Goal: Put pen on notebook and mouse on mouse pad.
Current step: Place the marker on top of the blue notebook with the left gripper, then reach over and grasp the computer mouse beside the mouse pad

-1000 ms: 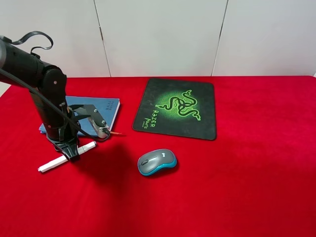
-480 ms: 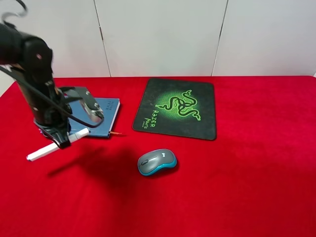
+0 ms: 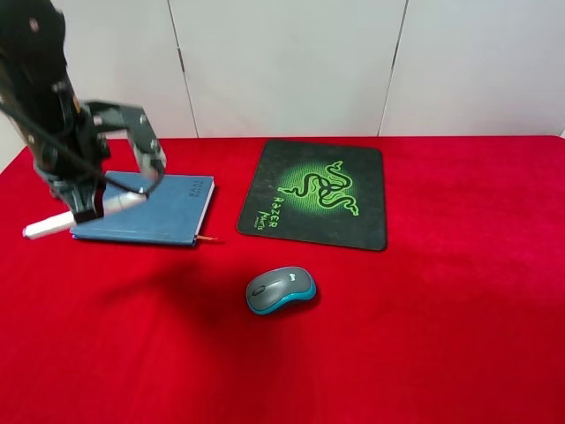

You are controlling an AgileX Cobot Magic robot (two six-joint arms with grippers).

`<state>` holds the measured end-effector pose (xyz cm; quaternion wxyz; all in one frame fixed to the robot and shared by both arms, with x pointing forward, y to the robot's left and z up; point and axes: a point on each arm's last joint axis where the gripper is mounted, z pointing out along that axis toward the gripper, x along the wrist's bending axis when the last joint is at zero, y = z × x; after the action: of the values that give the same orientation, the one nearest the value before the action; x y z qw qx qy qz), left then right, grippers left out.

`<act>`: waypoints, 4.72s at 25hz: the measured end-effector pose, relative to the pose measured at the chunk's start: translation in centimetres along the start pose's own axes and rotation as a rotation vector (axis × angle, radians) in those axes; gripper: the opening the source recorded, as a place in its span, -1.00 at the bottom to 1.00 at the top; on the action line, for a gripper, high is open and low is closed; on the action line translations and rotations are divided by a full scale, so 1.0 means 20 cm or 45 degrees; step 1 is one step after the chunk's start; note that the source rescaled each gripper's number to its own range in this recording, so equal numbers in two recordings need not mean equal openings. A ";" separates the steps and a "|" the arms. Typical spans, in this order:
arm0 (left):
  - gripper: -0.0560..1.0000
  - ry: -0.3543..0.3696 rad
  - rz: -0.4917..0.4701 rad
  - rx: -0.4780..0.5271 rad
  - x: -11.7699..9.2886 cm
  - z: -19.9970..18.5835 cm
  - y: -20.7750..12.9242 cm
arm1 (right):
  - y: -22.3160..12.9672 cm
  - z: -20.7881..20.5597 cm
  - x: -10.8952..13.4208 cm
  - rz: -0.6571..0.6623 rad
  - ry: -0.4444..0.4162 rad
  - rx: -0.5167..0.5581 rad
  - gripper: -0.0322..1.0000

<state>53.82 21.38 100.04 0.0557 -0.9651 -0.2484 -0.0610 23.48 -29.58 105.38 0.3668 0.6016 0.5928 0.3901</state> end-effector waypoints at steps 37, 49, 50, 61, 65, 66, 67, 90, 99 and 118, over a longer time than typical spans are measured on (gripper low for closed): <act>-0.72 -0.086 0.127 0.084 0.42 0.54 0.37 | 0.00 0.00 0.00 0.000 0.000 0.000 1.00; 0.95 -0.027 0.007 0.031 0.45 0.55 0.38 | 0.00 0.00 0.00 0.000 0.000 0.000 1.00; 0.96 -0.025 0.007 0.029 0.45 0.54 0.38 | 0.00 0.00 0.00 0.000 0.000 0.000 1.00; 0.96 0.083 -0.170 -0.080 0.45 0.13 0.30 | 0.00 0.00 0.00 0.000 0.000 0.000 1.00; 0.96 0.133 -0.256 -0.154 0.42 -0.12 0.21 | 0.00 0.00 0.00 0.000 0.000 0.000 1.00; 0.96 0.140 -0.273 -0.178 0.41 -0.19 0.19 | 0.00 0.00 0.00 0.000 0.000 0.000 1.00; 0.96 0.148 -0.284 -0.207 0.39 -0.26 0.16 | 0.00 0.00 0.00 0.000 0.000 0.000 1.00; 0.98 0.180 -0.572 -0.621 -0.35 -0.82 -0.57 | 0.00 0.00 0.00 0.000 0.000 0.000 1.00; 1.00 0.081 -0.760 -0.794 -0.69 -0.78 -0.82 | 0.00 0.00 0.00 0.000 0.000 0.000 1.00; 1.00 0.289 -1.107 -0.927 -1.06 -0.37 -1.11 | 0.00 0.00 0.00 0.000 0.000 0.000 1.00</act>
<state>23.94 29.74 105.88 -0.2837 -0.7189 -0.5776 -0.2629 23.48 -29.58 105.38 0.3668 0.6016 0.5928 0.3901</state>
